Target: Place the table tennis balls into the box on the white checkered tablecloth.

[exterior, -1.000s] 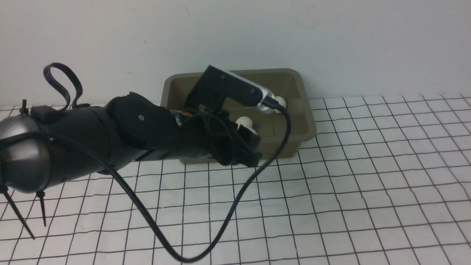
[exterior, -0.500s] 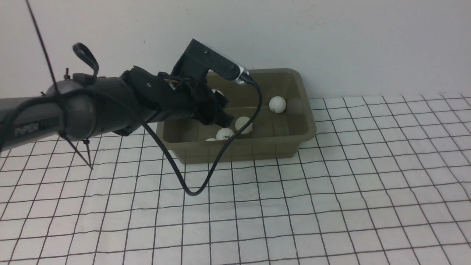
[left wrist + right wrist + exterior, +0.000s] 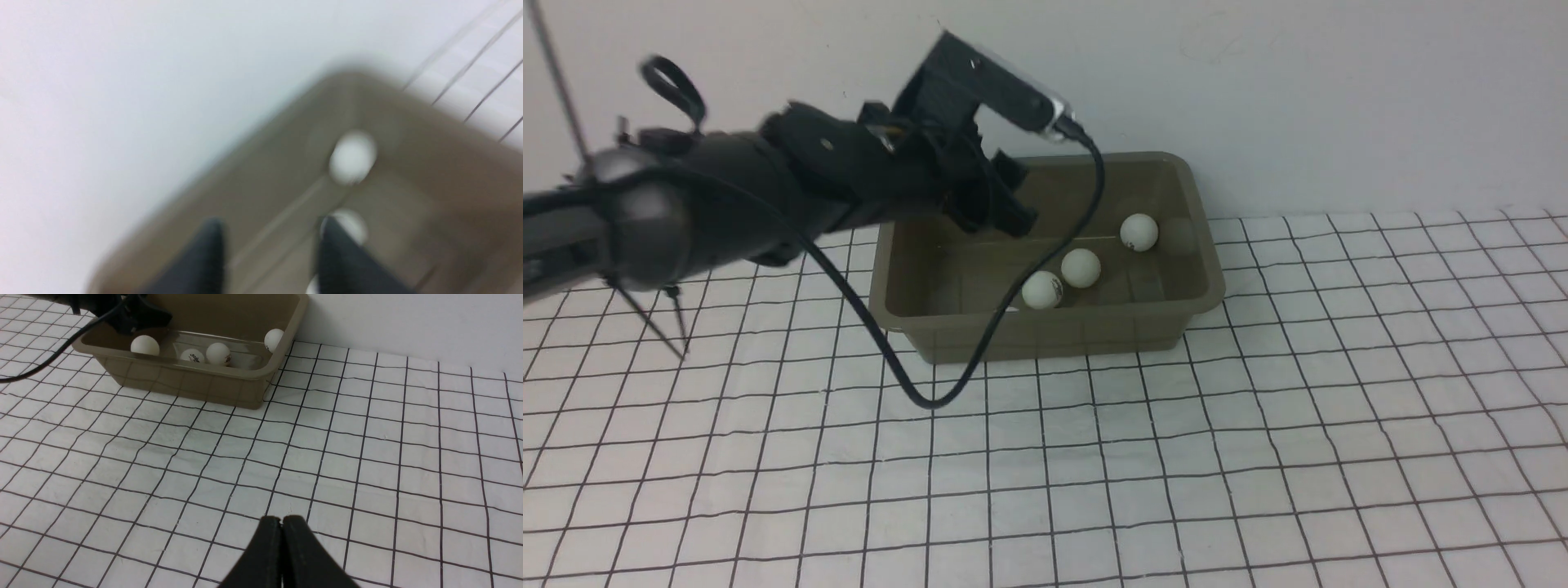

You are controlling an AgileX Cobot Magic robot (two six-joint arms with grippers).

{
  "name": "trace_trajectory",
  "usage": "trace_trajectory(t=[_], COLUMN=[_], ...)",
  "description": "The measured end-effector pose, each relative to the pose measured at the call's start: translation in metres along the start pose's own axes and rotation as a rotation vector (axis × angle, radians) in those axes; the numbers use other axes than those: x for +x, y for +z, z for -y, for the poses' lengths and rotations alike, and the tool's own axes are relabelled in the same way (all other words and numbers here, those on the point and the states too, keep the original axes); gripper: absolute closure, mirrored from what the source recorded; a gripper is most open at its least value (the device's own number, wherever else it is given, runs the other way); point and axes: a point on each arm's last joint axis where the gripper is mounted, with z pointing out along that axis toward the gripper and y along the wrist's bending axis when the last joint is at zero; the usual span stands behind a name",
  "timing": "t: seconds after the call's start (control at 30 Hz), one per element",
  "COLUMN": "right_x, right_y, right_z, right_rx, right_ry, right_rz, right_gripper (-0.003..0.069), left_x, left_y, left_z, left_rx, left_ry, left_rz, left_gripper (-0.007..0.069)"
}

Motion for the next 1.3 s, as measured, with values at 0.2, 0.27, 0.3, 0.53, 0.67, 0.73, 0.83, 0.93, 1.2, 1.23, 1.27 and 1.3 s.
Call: trace_trajectory(t=[0.2,0.27,0.3,0.53,0.67,0.73,0.83,0.93,1.2,1.23,1.27,1.3], right_x=[0.011,0.019,0.022,0.024,0.024,0.024,0.024,0.024,0.025,0.025,0.025,0.025], right_y=[-0.032,-0.047,-0.052,-0.06,-0.06,-0.06,-0.061,-0.061,-0.061,-0.06,-0.06,-0.06], right_z=[0.015,0.021,0.024,0.034,0.034,0.034,0.034,0.034,0.035,0.035,0.035,0.035], right_rx=[0.155,0.218,0.25,0.363,0.366,0.366,0.367,0.367,0.368,0.367,0.367,0.367], right_ry=[-0.029,-0.015,-0.017,0.019,0.033,0.035,0.034,0.034,0.037,0.038,0.038,0.038], right_rz=[0.139,0.198,0.214,0.232,0.233,0.233,0.233,0.233,0.225,0.222,0.22,0.219], right_gripper=[0.0676,0.0676,0.0676,0.0676,0.0676,0.0676,0.0676,0.0676,0.0676,0.0676,0.0676,0.0676], left_x=[-0.044,-0.042,-0.038,-0.018,-0.018,-0.019,-0.02,-0.022,-0.015,-0.008,0.003,0.019], left_y=[-0.077,-0.104,-0.114,-0.163,-0.176,-0.176,-0.177,-0.177,-0.226,-0.24,-0.256,-0.272], left_z=[-0.001,0.002,0.003,0.014,0.017,0.018,0.018,0.018,0.004,0.0,-0.004,-0.01], left_rx=[0.064,0.074,0.075,0.113,0.143,0.15,0.16,0.175,0.003,-0.053,-0.117,-0.218], left_ry=[0.016,0.021,0.023,-0.017,-0.095,-0.137,-0.194,-0.289,-0.278,-0.263,-0.267,-0.299], left_rz=[0.135,0.15,0.151,0.167,0.192,0.201,0.209,0.224,0.356,0.379,0.398,0.414], left_gripper=[0.0588,0.062,0.0627,0.0629,0.0629,0.0629,0.0629,0.0629,0.0629,0.0629,0.0629,0.0629])
